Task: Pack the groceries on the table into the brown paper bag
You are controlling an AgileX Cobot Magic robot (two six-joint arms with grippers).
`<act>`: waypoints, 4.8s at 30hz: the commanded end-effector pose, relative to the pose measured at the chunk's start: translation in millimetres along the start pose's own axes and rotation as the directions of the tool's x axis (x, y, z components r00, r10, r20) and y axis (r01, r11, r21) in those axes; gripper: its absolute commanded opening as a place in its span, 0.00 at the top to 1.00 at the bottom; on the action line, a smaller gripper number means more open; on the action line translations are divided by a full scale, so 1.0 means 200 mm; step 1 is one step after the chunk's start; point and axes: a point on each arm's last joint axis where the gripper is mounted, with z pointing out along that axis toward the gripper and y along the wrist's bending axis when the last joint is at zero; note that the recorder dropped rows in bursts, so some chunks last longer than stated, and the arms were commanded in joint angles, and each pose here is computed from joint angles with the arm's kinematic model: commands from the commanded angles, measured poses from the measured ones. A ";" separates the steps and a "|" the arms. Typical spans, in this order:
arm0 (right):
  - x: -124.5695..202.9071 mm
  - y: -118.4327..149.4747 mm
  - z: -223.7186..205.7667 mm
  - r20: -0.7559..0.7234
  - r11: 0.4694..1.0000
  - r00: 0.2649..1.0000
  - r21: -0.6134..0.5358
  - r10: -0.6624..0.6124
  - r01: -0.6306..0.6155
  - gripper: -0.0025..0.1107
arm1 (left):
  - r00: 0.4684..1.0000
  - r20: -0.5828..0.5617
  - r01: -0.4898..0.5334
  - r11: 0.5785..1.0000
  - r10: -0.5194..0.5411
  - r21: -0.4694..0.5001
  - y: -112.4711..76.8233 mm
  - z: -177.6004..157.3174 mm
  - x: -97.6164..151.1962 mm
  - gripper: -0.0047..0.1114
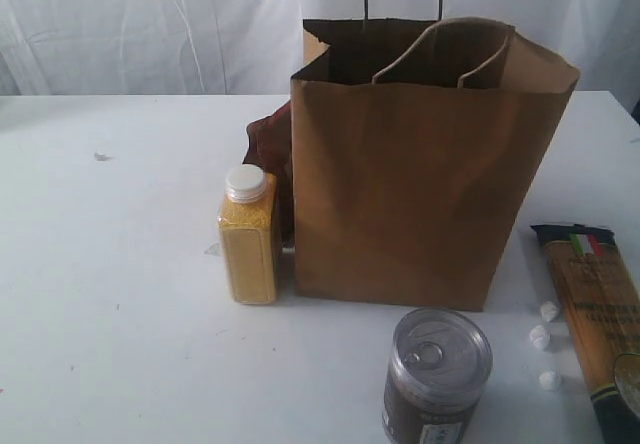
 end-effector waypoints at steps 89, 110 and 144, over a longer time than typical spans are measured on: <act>-0.01 0.00 0.00 0.006 1.000 1.000 -0.004 0.005 -0.005 0.98 | 0.869 -0.478 -0.063 0.987 0.127 0.148 -0.09 0.01 1.22 0.82; -0.01 0.00 0.00 0.006 1.000 1.000 -0.004 0.005 -0.005 0.98 | 0.940 -0.337 -0.049 0.999 0.052 0.017 0.11 0.07 1.12 0.96; -0.01 0.00 0.00 0.006 1.000 1.000 -0.004 0.005 -0.005 0.98 | 0.707 -0.624 0.176 0.937 -0.333 -0.302 0.57 -0.07 1.37 0.96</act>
